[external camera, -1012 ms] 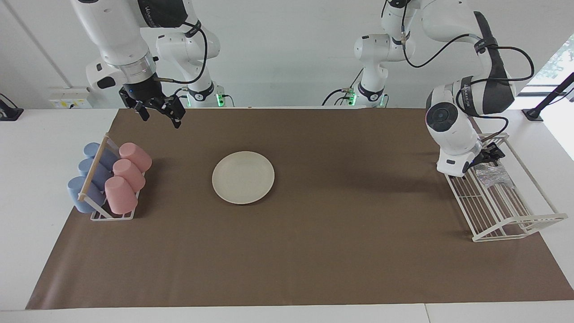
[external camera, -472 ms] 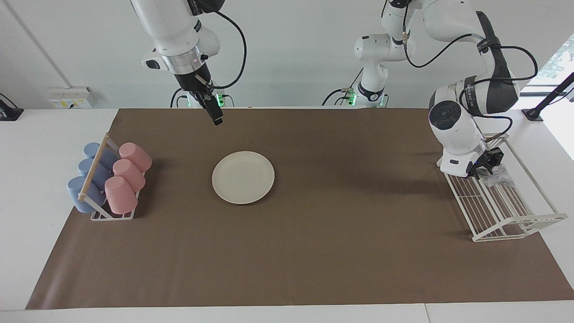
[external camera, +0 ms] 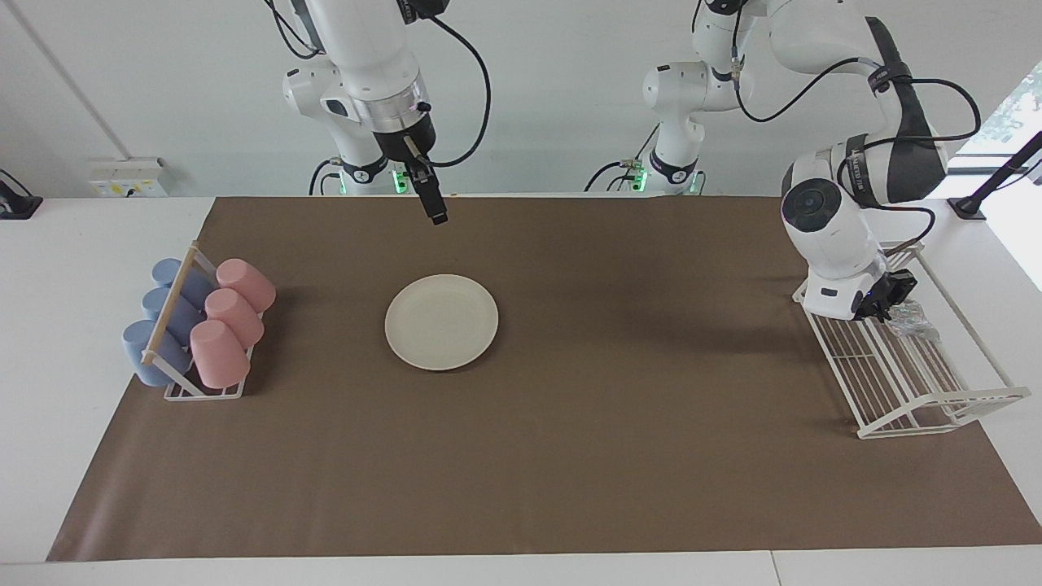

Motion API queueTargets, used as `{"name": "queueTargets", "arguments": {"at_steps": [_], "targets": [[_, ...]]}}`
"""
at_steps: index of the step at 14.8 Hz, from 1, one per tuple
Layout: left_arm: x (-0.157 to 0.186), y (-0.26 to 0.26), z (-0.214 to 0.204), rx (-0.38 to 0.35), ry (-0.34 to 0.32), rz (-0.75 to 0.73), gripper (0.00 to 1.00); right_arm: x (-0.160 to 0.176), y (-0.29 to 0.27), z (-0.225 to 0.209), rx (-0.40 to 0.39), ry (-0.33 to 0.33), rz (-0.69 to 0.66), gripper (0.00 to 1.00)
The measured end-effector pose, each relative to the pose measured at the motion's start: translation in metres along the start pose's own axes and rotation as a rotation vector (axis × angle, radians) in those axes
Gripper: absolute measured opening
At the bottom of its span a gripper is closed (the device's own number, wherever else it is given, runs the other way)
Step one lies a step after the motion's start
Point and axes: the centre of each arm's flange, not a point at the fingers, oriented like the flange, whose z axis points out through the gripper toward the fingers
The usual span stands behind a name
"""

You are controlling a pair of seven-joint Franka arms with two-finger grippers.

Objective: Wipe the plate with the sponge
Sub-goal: 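Extend the cloth with the left gripper while the right gripper approaches it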

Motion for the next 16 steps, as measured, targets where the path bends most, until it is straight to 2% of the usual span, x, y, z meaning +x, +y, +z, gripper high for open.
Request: {"name": "queueTargets", "arguments": {"at_steps": [2, 3, 6, 10, 13, 16], "targets": [[0.009, -0.016, -0.020, -0.074, -0.028, -0.083, 0.03, -0.019, -0.014, 0.001, -0.002, -0.003, 0.048, 1.00], [0.014, -0.027, -0.035, -0.138, -0.053, -0.139, 0.03, -0.027, -0.024, 0.003, -0.010, -0.003, 0.068, 1.00], [0.020, -0.057, -0.081, -0.378, -0.159, -0.273, 0.03, -0.033, -0.048, 0.010, -0.018, -0.003, 0.119, 1.00], [0.011, -0.090, -0.109, -0.724, -0.328, -0.375, 0.03, -0.063, -0.061, 0.018, -0.014, -0.008, 0.146, 1.00], [0.005, -0.105, -0.119, -0.998, -0.418, -0.407, 0.03, -0.088, -0.053, 0.018, -0.022, -0.005, 0.113, 1.00], [-0.006, -0.111, -0.123, -1.262, -0.476, -0.364, 0.03, -0.100, -0.047, 0.020, -0.030, -0.003, 0.097, 1.00]]}}
